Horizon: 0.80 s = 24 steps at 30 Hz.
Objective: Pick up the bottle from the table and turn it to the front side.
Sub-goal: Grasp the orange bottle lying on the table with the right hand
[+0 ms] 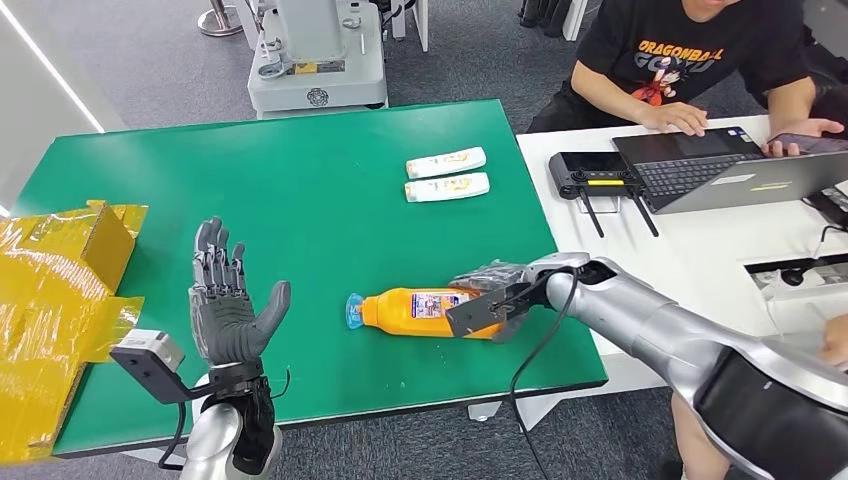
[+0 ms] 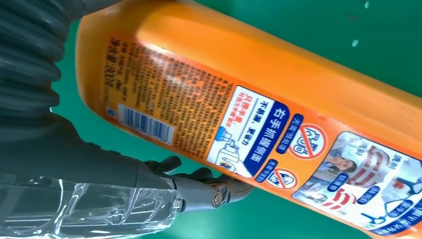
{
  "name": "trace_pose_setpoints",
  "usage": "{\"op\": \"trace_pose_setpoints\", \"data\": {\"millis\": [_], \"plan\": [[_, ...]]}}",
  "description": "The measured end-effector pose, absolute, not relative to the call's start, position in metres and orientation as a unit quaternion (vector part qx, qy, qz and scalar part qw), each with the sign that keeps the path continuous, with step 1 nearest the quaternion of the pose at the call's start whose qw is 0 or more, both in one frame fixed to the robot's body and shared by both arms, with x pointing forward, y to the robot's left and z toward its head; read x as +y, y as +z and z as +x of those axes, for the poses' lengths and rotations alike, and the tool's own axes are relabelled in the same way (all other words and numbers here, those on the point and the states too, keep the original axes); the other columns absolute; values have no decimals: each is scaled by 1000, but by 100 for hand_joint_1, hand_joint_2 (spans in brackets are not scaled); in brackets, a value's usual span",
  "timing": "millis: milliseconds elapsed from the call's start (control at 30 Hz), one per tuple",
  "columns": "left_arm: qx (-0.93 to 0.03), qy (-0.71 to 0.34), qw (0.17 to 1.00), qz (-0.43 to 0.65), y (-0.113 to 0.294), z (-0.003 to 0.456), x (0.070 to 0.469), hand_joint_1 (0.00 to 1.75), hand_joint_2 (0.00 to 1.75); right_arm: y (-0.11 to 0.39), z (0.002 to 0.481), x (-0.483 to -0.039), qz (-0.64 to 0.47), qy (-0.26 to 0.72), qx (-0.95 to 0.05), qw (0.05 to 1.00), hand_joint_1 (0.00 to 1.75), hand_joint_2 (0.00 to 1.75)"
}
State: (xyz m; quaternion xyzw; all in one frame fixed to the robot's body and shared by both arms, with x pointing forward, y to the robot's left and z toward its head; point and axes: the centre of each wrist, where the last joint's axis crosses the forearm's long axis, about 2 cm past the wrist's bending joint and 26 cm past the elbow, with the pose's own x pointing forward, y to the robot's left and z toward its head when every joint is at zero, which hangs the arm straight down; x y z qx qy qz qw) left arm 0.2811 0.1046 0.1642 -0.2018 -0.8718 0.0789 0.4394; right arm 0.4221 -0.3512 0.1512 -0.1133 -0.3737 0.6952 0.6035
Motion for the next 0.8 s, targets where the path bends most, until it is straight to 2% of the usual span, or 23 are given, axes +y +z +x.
{"op": "trace_pose_setpoints", "data": {"millis": [333, 367, 467, 500, 800], "plan": [[-872, 79, 440, -201, 165, 280, 103, 0, 175, 126, 411, -330, -126, 686, -403, 593, 0, 175], [-871, 78, 441, -201, 165, 280, 103, 0, 175, 124, 410, -327, -126, 685, -405, 592, 26, 175], [-870, 78, 443, -201, 164, 280, 103, 0, 175, 121, 409, -322, -124, 686, -408, 590, 153, 175], [-870, 77, 443, -201, 164, 280, 103, 0, 175, 121, 409, -322, -123, 687, -408, 589, 169, 175], [-869, 78, 446, -200, 164, 279, 103, 0, 175, 119, 407, -321, -122, 678, -423, 589, 175, 175]]}}
